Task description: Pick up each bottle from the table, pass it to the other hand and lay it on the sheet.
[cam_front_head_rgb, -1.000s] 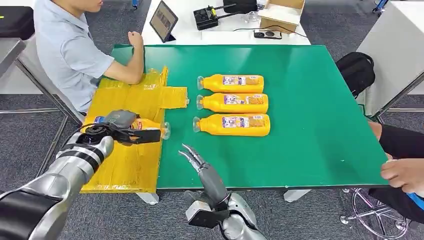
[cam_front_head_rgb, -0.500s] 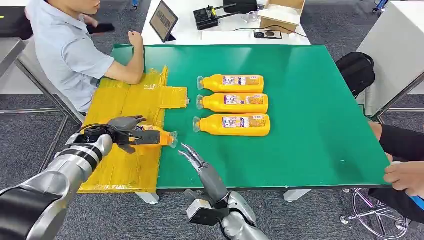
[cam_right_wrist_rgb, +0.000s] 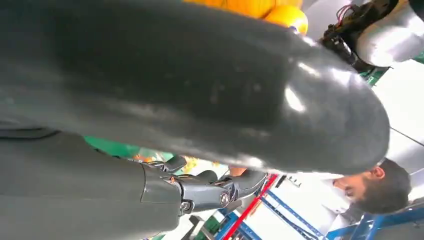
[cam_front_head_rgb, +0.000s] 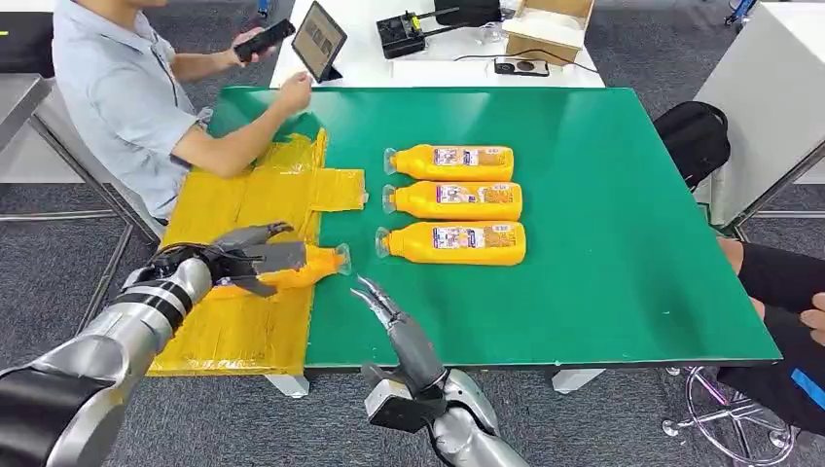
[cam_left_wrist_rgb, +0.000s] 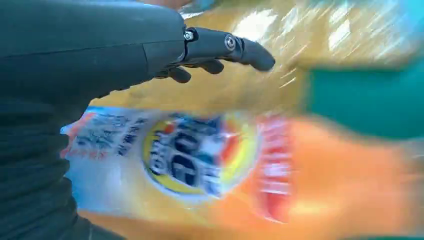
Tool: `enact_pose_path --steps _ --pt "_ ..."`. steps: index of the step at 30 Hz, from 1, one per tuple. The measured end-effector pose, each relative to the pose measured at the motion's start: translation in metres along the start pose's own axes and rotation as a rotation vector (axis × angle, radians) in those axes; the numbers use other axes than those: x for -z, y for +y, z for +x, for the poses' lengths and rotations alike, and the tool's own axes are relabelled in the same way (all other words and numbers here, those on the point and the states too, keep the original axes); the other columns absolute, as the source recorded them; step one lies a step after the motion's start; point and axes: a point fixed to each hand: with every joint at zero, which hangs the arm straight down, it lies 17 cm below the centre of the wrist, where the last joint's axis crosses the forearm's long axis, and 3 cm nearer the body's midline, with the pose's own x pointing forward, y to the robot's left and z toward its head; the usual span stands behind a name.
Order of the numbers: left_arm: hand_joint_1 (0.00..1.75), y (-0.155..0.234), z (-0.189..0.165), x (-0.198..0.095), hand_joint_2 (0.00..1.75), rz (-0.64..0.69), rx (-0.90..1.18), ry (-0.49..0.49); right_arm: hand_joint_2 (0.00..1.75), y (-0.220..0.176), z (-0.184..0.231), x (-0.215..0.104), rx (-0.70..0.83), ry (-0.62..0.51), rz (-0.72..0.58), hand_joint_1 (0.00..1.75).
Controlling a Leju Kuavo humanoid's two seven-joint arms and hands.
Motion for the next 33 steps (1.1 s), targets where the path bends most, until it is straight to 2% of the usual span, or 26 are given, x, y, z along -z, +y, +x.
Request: enact_pose_path --steps 4,11,27,30,31,33 --pt "0.0 0.009 0.021 -0.005 1.75 0.087 -0.147 -0.131 0.0 0.002 0.002 0.0 0.005 -0.002 -0.002 0.0" --pt "0.0 0.016 0.03 -0.017 1.75 0.187 -0.252 -0.214 0.0 0.007 0.004 -0.001 0.007 -0.007 0.005 0.0" --pt "0.0 0.02 0.033 -0.027 1.75 0.226 -0.248 -0.243 0.0 0.01 0.006 -0.001 0.009 -0.011 0.011 0.0" --pt "0.0 0.028 0.037 -0.029 1.75 0.267 -0.287 -0.262 0.0 0.009 0.005 -0.002 -0.001 -0.012 0.011 0.0" --pt "0.0 0.029 0.038 -0.03 1.75 0.275 -0.3 -0.266 1.75 0.008 0.005 -0.002 -0.006 -0.013 0.007 0.0" --pt "0.0 0.041 0.047 -0.035 1.75 0.332 -0.356 -0.302 1.75 0.001 0.004 -0.003 -0.032 -0.014 -0.02 0.0"
